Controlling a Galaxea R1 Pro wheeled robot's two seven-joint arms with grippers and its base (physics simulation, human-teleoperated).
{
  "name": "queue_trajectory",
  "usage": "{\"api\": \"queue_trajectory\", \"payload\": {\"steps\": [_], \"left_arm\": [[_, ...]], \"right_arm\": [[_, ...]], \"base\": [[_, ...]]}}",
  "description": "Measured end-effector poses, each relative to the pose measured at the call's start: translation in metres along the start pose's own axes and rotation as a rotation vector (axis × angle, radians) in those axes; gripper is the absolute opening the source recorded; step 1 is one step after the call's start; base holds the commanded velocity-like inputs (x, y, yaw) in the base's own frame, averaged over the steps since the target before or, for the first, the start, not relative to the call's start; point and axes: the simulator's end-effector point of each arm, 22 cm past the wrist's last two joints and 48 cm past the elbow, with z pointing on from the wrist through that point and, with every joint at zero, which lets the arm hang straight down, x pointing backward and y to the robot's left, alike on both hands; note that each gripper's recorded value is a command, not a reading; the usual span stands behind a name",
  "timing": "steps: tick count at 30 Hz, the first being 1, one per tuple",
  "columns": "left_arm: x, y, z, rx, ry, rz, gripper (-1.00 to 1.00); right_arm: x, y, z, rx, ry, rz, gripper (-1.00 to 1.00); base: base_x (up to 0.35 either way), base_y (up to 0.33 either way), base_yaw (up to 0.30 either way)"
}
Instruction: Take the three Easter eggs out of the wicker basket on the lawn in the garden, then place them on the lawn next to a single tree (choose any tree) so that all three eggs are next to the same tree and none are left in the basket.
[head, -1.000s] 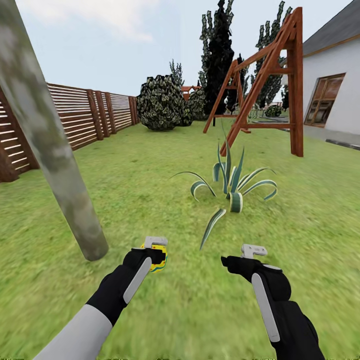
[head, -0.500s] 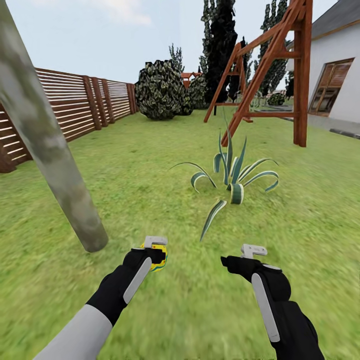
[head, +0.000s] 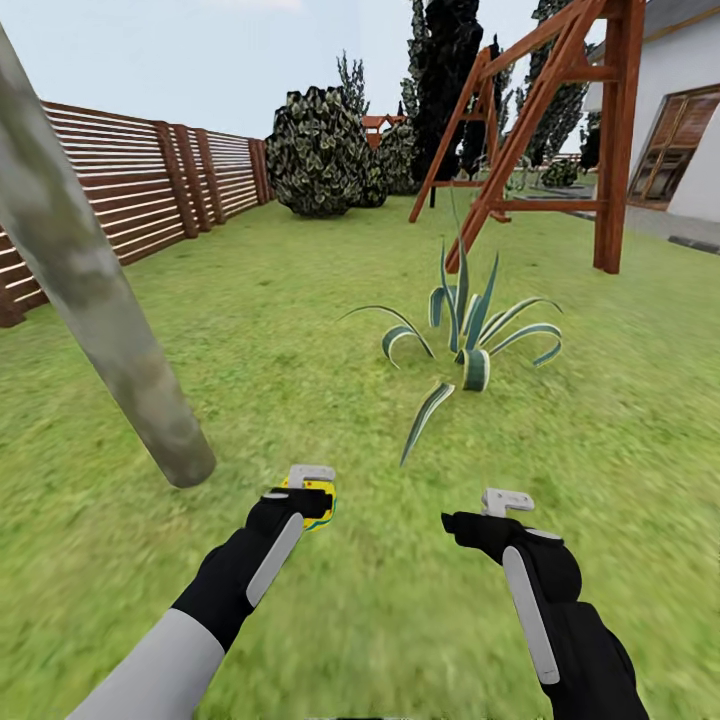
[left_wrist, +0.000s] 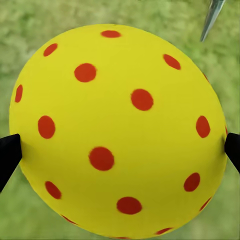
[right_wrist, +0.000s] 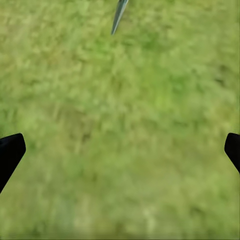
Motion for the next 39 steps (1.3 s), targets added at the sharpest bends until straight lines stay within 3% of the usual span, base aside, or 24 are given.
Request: {"api": "queue_trajectory", "payload": {"steps": [9, 25, 32, 39], "left_arm": [[0.002, -0.002, 0.007, 0.008, -0.001, -0.011, -1.00], [0.033, -0.002, 0.033, 0.012, 0.056, -0.016, -1.00], [0.014, -0.006, 0.028, 0.026, 0.007, -0.029, -1.00], [0.012, -0.005, 0.026, 0.027, -0.001, -0.031, -1.00]], "right_arm": [[0.012, -0.002, 0.011, 0.004, 0.028, 0.001, 1.00], [0.039, -0.007, 0.034, 0.014, 0.093, 0.004, 1.00], [0.043, -0.008, 0.037, 0.015, 0.101, 0.005, 1.00], [0.043, -0.008, 0.037, 0.015, 0.101, 0.005, 1.00]], "base": [[0.000, 0.000, 0.000], [0.000, 0.000, 0.000], [0.000, 0.000, 0.000], [0.040, 0.000, 0.000]]}}
